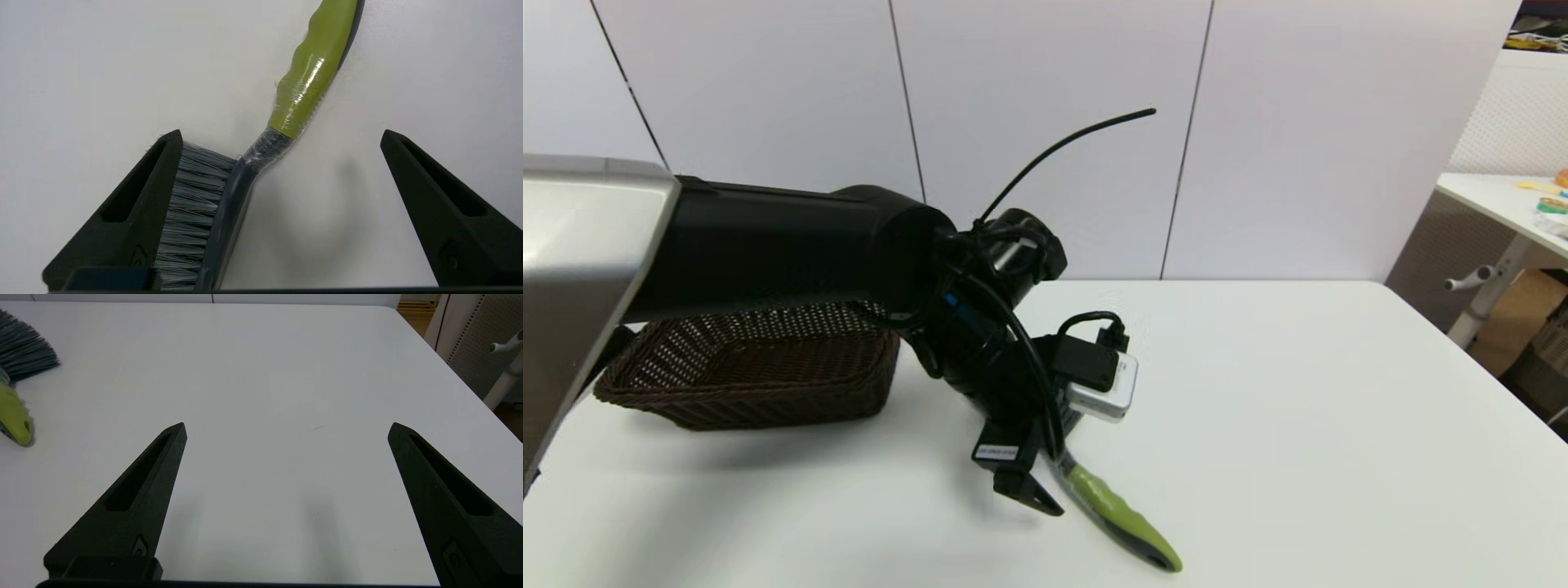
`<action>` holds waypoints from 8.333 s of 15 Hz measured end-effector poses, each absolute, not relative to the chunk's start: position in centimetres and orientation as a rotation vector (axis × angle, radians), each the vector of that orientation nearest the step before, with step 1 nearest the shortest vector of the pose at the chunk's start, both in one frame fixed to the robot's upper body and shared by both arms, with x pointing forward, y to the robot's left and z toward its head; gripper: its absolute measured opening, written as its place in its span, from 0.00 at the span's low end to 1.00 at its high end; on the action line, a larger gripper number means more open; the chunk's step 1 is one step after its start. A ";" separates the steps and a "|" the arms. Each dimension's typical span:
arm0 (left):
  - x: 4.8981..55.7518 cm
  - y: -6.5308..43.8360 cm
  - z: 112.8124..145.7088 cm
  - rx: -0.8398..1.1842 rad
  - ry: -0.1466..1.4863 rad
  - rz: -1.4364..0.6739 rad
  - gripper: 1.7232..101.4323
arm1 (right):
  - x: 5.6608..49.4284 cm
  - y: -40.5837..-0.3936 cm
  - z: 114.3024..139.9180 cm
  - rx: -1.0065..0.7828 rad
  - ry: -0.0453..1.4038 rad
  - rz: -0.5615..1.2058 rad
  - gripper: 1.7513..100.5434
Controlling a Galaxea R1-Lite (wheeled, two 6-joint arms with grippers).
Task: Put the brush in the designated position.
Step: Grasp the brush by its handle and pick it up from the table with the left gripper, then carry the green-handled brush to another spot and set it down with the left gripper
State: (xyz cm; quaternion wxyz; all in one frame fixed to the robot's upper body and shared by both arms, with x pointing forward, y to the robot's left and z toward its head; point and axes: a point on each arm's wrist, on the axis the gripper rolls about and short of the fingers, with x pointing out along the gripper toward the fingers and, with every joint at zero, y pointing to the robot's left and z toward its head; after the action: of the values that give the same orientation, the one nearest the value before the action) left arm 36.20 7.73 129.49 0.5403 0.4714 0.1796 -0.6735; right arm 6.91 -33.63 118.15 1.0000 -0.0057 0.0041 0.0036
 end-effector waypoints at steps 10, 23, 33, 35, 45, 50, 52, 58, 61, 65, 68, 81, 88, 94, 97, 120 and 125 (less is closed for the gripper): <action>37.4 6.8 127.2 1.264 0.394 -1.729 0.96 | 6.9 -33.6 118.2 -0.012 0.008 0.007 0.97; 38.9 6.7 126.9 1.290 0.451 -1.770 0.96 | 6.9 -33.6 118.2 -0.011 0.008 0.007 0.97; 39.5 6.6 126.1 1.282 0.465 -1.770 0.96 | 6.9 -33.6 118.2 -0.011 0.008 0.007 0.97; 39.5 6.6 126.1 1.280 0.463 -1.768 0.96 | 6.9 -33.6 118.2 -0.011 0.008 0.007 0.97; 39.5 6.7 127.0 1.264 0.437 -1.744 0.96 | 6.9 -33.6 118.2 -0.012 0.008 0.007 0.97; 38.0 7.7 130.9 1.169 0.456 -1.635 0.96 | 6.9 -33.6 118.2 -0.011 0.008 0.007 0.97; 37.2 8.1 132.7 1.078 0.488 -1.562 0.96 | 6.9 -33.6 118.2 -0.011 0.008 0.007 0.97; 34.5 6.4 135.8 0.673 0.702 -1.262 0.96 | 6.9 -33.6 118.2 -0.012 0.008 0.007 0.97; 33.2 4.9 136.0 0.498 0.812 -0.931 0.96 | 6.9 -33.6 118.2 -0.011 0.008 0.007 0.97; 31.8 3.8 134.7 0.328 0.891 -0.457 0.96 | 6.9 -33.6 118.2 -0.011 0.008 0.007 0.97; 30.7 3.8 133.4 0.237 0.961 -0.228 0.96 | 6.9 -33.6 118.2 -0.011 0.008 0.008 0.97; 29.2 1.2 128.9 -0.107 0.984 0.173 0.96 | 6.9 -33.6 118.2 -0.012 0.008 0.007 0.97; 30.0 0.1 126.0 -0.094 0.973 0.253 0.96 | 6.9 -33.6 118.2 -0.012 0.008 0.007 0.97; 30.3 -0.3 125.3 -0.086 0.968 0.265 0.96 | 6.9 -33.6 118.2 -0.011 0.008 0.007 0.97; 30.5 -0.4 125.1 -0.081 0.954 0.274 0.96 | 6.9 -33.6 118.2 -0.011 0.008 0.007 0.97; 31.3 -0.7 123.7 -0.076 0.925 0.318 0.14 | 6.9 -33.6 118.2 -0.012 0.008 0.007 0.97; 31.3 -0.7 123.7 -0.081 0.926 0.320 0.14 | 6.9 -33.6 118.2 -0.012 0.008 0.007 0.97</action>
State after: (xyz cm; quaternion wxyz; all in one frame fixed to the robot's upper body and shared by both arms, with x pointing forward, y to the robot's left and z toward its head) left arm 31.31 -0.68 123.74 0.8817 -0.0389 0.4444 0.1536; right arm 6.91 -33.63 118.16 1.0000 -0.0059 0.0040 0.0036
